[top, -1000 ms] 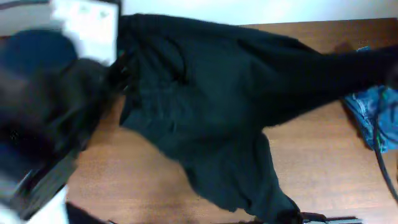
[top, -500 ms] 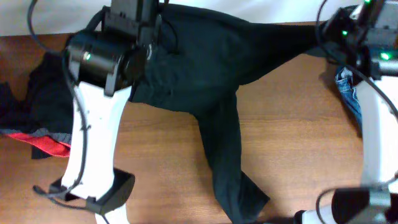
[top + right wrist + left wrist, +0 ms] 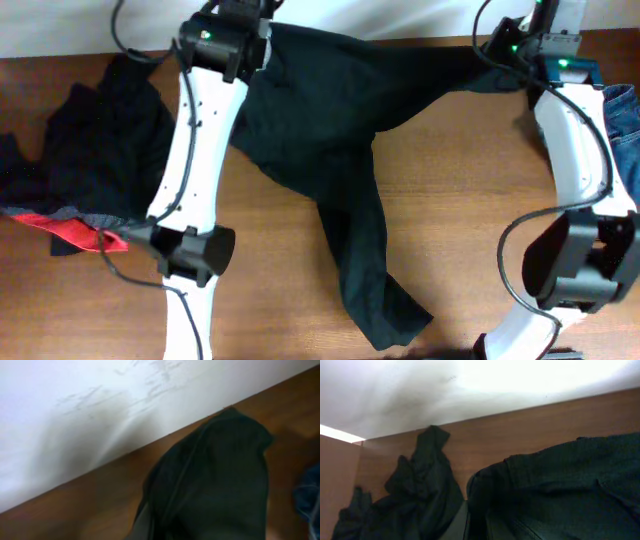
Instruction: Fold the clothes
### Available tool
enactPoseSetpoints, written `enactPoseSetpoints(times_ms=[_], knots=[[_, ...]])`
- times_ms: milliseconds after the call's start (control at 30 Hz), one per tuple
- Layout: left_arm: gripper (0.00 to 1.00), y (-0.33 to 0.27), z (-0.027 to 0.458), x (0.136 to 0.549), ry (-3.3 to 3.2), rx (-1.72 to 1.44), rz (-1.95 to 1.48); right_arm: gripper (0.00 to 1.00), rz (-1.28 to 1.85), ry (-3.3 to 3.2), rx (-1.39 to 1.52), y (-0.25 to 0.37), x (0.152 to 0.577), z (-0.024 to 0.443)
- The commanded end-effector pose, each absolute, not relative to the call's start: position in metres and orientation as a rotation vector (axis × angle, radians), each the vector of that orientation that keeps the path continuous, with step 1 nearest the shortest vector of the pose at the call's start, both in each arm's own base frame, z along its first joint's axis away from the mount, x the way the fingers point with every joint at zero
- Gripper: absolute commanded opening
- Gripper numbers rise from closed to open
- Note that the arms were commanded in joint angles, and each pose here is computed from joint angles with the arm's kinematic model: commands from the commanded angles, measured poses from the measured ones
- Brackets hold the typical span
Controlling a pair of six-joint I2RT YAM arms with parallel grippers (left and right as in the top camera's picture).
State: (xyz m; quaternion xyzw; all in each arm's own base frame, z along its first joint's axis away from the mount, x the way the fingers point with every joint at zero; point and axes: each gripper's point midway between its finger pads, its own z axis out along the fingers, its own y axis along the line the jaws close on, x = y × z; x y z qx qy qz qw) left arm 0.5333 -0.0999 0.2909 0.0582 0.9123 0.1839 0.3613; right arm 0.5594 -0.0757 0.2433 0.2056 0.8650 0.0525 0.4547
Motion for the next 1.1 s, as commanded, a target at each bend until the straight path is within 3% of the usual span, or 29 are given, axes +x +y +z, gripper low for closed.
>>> enactPoseSetpoints(times_ms=[0, 100, 200, 267, 300, 333, 367, 400, 467, 500, 800, 1067], knots=[[0.01, -0.089, 0.266, 0.547, 2.378, 0.118, 0.527, 0.06, 0.134, 2.127, 0.483, -0.069, 0.573, 0.234], [0.01, -0.091, 0.238, 0.556, 2.42, 0.135, 0.523, 0.15, 0.132, 2.141, 0.484, -0.07, 0.584, 0.212], [0.01, -0.09, 0.225, 0.562, 2.435, 0.136, 0.533, 0.18, 0.13, 2.155, 0.488, -0.071, 0.591, 0.195], [0.01, -0.089, 0.221, 0.564, 2.439, 0.133, 0.536, 0.37, 0.125, 2.161, 0.491, -0.072, 0.594, 0.187], [0.16, -0.088, 0.22, 0.565, 2.44, 0.132, 0.537, 0.64, 0.121, 2.161, 0.494, -0.073, 0.595, 0.184], [0.33, -0.087, 0.22, 0.565, 2.44, 0.131, 0.537, 0.76, 0.12, 2.161, 0.494, -0.073, 0.595, 0.184], [0.6, -0.087, 0.22, 0.565, 2.44, 0.131, 0.537, 0.9, 0.121, 2.156, 0.493, -0.074, 0.596, 0.185], [0.71, -0.087, 0.22, 0.565, 2.44, 0.131, 0.537, 0.98, 0.121, 2.153, 0.492, -0.073, 0.596, 0.186], [0.86, -0.088, 0.219, 0.564, 2.446, 0.135, 0.532, 0.99, 0.124, 2.154, 0.491, -0.073, 0.595, 0.187], [0.99, -0.09, 0.217, 0.563, 2.459, 0.146, 0.507, 0.99, 0.132, 2.164, 0.489, -0.071, 0.593, 0.187], [0.99, -0.087, 0.215, 0.545, 2.566, 0.182, 0.323, 0.99, 0.228, 2.331, 0.462, -0.048, 0.542, 0.207], [0.99, -0.09, 0.276, 0.489, 2.579, 0.218, 0.187, 0.99, 0.386, 2.709, 0.329, -0.002, 0.429, 0.208]])
